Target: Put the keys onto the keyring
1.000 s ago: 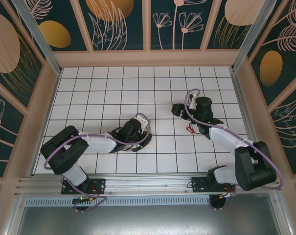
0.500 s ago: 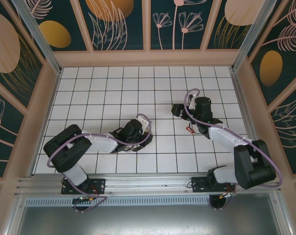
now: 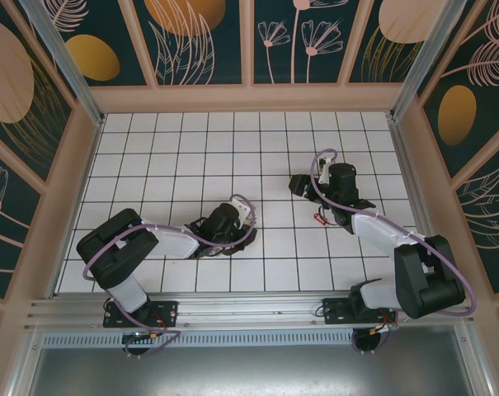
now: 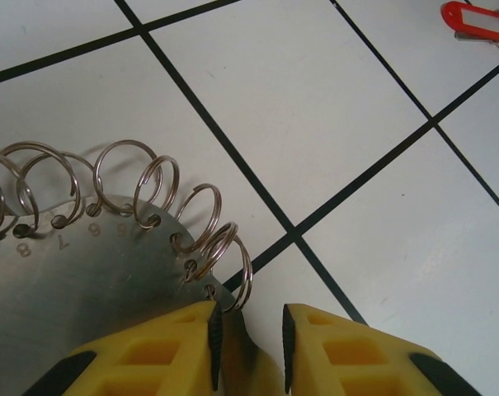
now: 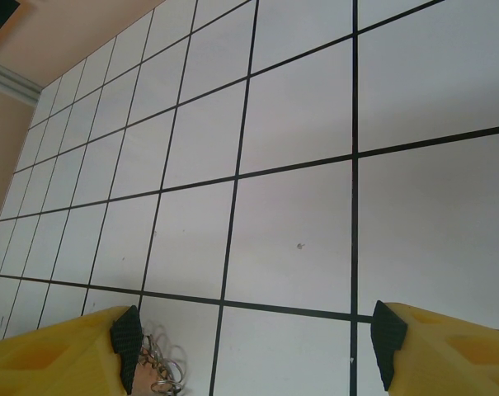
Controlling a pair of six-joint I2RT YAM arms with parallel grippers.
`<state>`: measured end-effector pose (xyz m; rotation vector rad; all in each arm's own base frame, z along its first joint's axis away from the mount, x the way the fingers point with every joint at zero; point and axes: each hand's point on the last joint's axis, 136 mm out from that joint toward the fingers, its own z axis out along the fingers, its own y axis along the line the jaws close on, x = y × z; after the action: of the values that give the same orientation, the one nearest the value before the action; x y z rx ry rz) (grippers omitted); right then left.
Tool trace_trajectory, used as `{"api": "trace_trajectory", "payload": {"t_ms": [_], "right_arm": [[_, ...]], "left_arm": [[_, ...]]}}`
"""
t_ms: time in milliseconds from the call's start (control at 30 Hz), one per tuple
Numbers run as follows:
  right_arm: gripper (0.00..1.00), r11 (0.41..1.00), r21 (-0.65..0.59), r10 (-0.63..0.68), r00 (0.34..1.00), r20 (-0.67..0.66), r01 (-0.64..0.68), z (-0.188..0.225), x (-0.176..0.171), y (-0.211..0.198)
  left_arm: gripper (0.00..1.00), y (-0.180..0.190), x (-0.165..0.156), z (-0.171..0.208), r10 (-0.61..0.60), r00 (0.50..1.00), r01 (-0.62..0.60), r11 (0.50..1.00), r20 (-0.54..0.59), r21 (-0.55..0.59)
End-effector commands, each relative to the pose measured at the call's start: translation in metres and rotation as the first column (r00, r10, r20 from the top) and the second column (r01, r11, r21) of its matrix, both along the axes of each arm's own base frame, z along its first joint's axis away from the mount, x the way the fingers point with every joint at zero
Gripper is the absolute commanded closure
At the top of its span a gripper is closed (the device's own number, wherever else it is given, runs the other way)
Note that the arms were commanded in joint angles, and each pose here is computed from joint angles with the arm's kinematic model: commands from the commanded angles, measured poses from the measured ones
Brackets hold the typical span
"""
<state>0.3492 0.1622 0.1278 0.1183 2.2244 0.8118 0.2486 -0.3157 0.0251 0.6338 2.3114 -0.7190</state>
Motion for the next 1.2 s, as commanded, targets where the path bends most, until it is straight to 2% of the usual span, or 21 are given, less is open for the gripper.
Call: {"api": "trace_trajectory", "payload": {"t_ms": [0,433,567,700,867,933,1167], "right_arm": [[0.24,1.0,0.019,0.0,1.0,0.028,-0.001,0.009,0.007,0.002],[0.26,1.0,0.011,0.003,1.0,0.017,-0.003,0.004,0.003,0.0],[0.28,1.0,0.01,0.009,1.0,0.011,-0.009,0.0,0.001,0.0],[0.29,1.0,0.015,0.018,1.0,0.006,-0.018,-0.001,-0.002,0.001],[0.29,0.999,0.02,0.03,1.0,0.003,-0.03,0.0,-0.003,0.002],[0.29,0.999,0.021,0.038,0.999,0.003,-0.038,0.001,-0.003,0.004],[0.31,0.991,0.031,0.128,0.99,0.054,-0.13,0.01,-0.008,0.015]], "left_arm": [[0.72,0.001,0.003,-0.002,0.021,1.0,-0.021,1.0,0.017,0.0],[0.76,-0.006,0.011,-0.009,0.026,0.999,-0.026,1.0,0.026,0.002],[0.84,-0.007,0.013,-0.005,0.029,0.999,-0.028,1.0,0.041,-0.004],[1.0,-0.008,0.016,0.004,0.029,0.997,-0.029,1.0,0.066,-0.01],[1.0,-0.012,0.02,0.012,-0.005,0.996,0.003,1.0,0.093,0.026],[1.0,-0.016,0.022,0.028,-0.025,0.993,0.023,1.0,0.118,0.018],[1.0,-0.02,0.026,0.053,-0.102,0.975,0.089,0.993,0.198,0.07]]}}
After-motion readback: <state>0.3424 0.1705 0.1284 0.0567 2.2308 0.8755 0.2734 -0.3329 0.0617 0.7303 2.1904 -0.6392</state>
